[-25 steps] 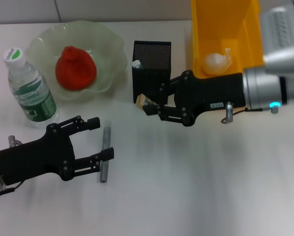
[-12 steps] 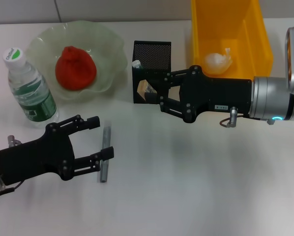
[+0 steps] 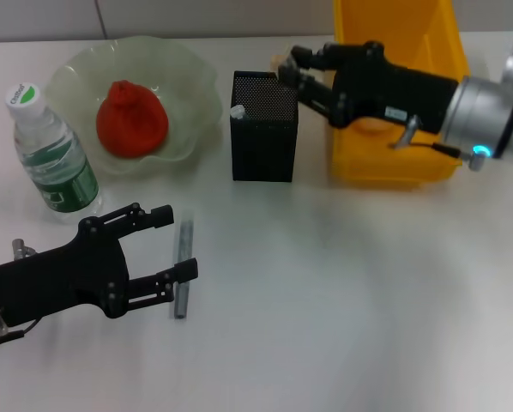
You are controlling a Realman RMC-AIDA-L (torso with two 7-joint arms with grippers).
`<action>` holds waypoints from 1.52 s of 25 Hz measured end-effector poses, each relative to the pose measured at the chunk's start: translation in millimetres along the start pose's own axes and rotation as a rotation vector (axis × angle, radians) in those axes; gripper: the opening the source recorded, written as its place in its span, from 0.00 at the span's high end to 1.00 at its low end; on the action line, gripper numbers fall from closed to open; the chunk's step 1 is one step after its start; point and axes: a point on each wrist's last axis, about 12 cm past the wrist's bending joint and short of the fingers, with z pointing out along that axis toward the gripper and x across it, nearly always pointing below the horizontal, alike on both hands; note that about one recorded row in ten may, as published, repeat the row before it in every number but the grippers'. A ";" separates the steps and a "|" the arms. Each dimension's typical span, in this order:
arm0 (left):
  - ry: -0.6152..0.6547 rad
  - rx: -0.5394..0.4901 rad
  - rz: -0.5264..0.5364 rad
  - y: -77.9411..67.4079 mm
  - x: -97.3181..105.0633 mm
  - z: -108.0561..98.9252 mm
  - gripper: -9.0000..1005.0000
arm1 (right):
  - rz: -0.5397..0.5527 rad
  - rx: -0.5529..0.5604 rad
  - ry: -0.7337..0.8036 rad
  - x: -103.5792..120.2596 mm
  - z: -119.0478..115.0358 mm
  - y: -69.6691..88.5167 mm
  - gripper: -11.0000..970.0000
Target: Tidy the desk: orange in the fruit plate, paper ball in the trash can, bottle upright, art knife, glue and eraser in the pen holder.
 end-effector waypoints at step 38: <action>-0.003 0.005 0.015 0.6 -1.8 -2.1 0.20 | 0.016 0.055 -0.011 -11.6 15.3 -10.8 0.22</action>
